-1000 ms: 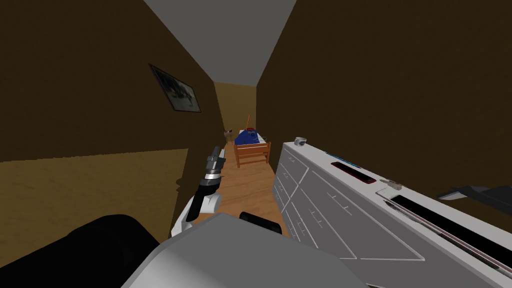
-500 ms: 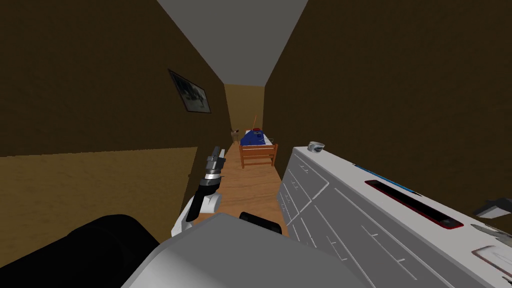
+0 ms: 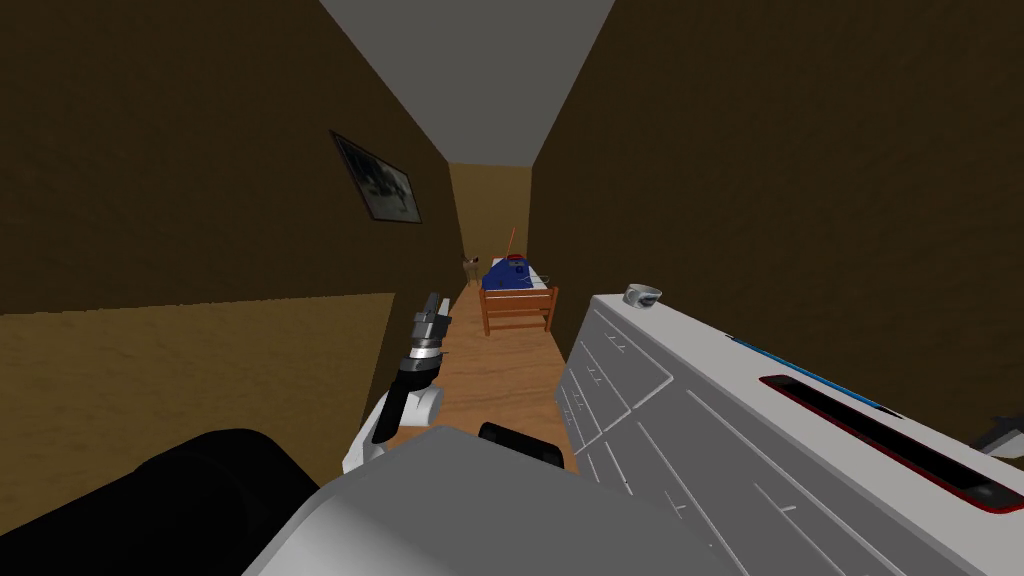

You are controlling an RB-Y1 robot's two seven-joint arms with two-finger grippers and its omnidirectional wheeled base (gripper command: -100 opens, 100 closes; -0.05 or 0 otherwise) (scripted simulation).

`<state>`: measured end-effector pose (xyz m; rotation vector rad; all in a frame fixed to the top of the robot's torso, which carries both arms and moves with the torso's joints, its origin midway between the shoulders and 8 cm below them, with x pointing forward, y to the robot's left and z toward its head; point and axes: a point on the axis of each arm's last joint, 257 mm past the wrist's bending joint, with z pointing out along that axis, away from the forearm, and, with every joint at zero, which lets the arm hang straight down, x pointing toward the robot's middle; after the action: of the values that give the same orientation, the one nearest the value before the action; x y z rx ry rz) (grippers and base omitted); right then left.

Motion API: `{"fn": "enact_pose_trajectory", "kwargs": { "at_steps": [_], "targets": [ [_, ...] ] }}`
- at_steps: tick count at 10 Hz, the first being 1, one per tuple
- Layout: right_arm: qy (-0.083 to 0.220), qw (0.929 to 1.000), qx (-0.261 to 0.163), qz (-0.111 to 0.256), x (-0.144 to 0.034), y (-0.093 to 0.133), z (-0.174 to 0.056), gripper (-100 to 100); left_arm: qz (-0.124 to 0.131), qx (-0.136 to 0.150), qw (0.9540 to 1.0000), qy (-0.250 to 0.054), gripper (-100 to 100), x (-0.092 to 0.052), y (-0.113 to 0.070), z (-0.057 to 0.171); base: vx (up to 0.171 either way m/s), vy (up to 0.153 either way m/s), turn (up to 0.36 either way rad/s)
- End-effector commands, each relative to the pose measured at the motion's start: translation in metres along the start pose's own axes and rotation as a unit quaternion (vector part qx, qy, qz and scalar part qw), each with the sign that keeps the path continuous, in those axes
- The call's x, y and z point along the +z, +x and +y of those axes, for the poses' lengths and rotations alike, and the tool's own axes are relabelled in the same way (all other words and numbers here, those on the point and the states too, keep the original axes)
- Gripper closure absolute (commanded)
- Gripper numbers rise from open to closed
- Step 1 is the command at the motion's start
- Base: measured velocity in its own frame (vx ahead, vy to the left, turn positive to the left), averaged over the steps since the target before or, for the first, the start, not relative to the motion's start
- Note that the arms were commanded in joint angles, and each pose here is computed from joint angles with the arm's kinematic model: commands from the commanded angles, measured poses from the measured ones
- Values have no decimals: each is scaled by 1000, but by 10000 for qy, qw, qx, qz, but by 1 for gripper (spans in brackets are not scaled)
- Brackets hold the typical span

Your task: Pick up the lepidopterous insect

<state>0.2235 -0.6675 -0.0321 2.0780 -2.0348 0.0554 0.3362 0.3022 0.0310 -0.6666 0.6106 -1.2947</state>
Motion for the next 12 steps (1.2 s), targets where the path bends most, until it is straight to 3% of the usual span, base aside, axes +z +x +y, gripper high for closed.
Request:
{"fn": "enact_pose_trajectory", "kwargs": {
  "at_steps": [1,12],
  "targets": [
    [26,10000,-85,-11,5,6,4,-100,0,0,10000,0,0,0,0,0,54,26,-123],
    [133,9986,-505,10,29,39,31,-100,0,0,10000,0,0,0,0,0,97,49,-83]
  ]
}}
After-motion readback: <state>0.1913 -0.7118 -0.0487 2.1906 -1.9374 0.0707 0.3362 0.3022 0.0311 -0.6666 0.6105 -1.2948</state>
